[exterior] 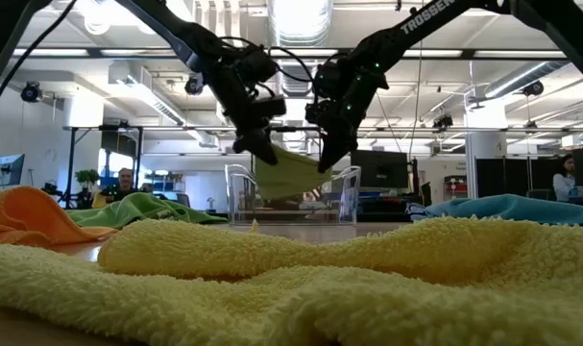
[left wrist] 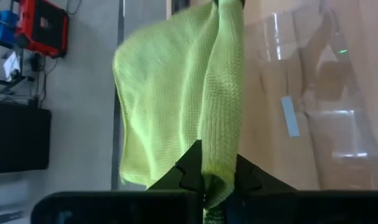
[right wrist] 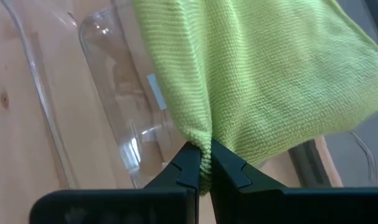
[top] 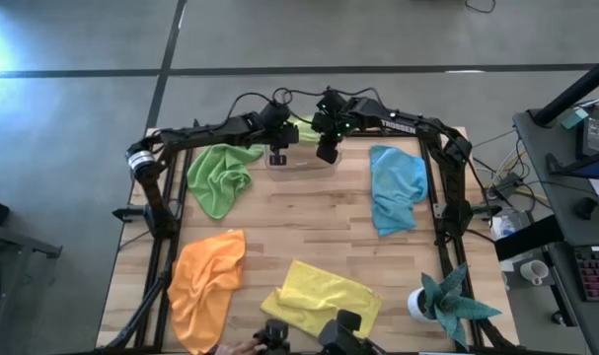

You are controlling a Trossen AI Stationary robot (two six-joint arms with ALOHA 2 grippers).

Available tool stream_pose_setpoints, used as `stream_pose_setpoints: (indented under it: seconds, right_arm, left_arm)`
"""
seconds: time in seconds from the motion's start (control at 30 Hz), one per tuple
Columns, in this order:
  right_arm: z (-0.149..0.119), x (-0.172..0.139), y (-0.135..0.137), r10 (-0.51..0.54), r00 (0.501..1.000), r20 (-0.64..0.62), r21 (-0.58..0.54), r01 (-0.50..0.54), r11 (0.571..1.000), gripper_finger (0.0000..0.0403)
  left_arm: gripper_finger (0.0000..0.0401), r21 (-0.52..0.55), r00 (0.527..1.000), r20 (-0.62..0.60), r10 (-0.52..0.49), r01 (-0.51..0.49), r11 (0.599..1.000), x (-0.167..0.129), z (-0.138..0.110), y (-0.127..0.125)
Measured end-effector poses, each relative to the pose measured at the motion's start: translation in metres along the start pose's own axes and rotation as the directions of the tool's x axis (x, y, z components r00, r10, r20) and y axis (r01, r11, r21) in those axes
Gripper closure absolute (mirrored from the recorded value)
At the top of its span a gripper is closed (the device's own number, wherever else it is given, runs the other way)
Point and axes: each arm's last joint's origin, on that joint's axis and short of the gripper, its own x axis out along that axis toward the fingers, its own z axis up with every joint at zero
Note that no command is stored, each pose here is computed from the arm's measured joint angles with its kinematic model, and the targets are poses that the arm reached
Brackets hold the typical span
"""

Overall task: Fold microfiber towels
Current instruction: Put the green microfiber towel into the transparent bin

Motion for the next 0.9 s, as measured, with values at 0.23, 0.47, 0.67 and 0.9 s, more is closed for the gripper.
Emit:
stream_pose_setpoints:
  seconds: [0.23, 0.47, 0.67, 0.9]
  right_arm:
    - [0.001, 0.0, 0.002, 0.039, 0.999, 0.012, -0.006, -0.039, 0.999, 0.039]
    - [-0.001, 0.001, 0.008, 0.084, 0.996, -0.007, -0.016, -0.084, 0.996, 0.039]
    - [-0.003, 0.002, 0.014, 0.108, 0.994, -0.03, -0.008, -0.108, 0.994, 0.039]
    - [-0.008, 0.01, 0.019, 0.119, 0.992, -0.048, -0.014, -0.12, 0.993, 0.039]
  left_arm:
    - [0.039, 0.026, 0.995, -0.05, -0.085, 0.086, 0.996, -0.006, 0.001, -0.014]
    - [0.039, 0.045, 0.991, -0.06, -0.12, 0.123, 0.991, -0.004, 0.001, -0.026]
    - [0.039, 0.046, 0.989, -0.061, -0.135, 0.138, 0.989, -0.004, 0.001, -0.027]
    - [0.039, -0.013, 0.977, -0.04, -0.212, 0.211, 0.977, -0.003, -0.001, -0.032]
